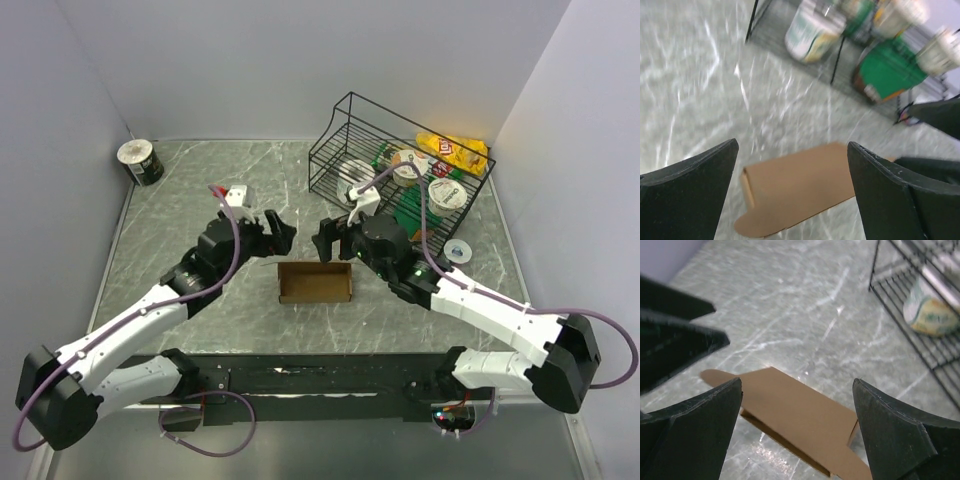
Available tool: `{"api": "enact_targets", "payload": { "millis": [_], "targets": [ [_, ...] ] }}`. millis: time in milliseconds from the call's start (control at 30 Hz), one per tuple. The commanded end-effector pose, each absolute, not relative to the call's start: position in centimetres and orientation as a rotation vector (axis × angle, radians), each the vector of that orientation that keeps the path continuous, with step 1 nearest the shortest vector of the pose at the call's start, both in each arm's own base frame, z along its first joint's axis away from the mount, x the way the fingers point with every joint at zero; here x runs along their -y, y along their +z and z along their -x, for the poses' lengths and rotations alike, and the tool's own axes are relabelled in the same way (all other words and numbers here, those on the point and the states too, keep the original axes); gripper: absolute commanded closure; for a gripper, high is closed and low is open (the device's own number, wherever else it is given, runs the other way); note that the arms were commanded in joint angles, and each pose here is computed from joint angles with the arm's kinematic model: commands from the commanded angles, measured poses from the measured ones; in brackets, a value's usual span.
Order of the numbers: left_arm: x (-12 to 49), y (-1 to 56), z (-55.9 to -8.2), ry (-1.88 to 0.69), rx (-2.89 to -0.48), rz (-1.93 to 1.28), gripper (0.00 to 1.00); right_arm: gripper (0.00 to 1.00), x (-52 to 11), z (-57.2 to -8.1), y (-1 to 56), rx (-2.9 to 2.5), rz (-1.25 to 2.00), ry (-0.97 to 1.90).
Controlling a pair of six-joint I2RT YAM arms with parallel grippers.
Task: Fold the paper box
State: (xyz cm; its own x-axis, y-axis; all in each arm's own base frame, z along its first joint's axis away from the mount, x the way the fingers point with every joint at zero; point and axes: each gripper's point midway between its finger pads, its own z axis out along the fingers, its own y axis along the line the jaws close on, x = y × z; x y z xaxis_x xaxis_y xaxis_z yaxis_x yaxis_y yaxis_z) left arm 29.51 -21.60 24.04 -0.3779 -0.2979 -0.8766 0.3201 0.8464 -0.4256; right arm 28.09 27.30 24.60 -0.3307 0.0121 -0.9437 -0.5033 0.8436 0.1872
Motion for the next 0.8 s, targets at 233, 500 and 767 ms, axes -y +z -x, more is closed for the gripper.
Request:
{"api": "enact_targets", "payload": {
  "millis": [233,500,767],
  "targets": [
    [21.1,17.4,-28.3,-0.681,-1.952,0.066,0.02,0.04,-25.3,-28.4,19.3,-1.932,0.193,0.46],
    [20.6,13.8,-27.4,-0.67,-2.013,0.09,0.08,0.04,-24.6,-27.7,16.5,-1.976,0.159,0.387],
    [20.0,10.8,-26.7,-0.634,-2.067,0.09,0.17,0.03,-24.7,-26.9,14.6,-2.015,0.173,0.301]
  ]
}}
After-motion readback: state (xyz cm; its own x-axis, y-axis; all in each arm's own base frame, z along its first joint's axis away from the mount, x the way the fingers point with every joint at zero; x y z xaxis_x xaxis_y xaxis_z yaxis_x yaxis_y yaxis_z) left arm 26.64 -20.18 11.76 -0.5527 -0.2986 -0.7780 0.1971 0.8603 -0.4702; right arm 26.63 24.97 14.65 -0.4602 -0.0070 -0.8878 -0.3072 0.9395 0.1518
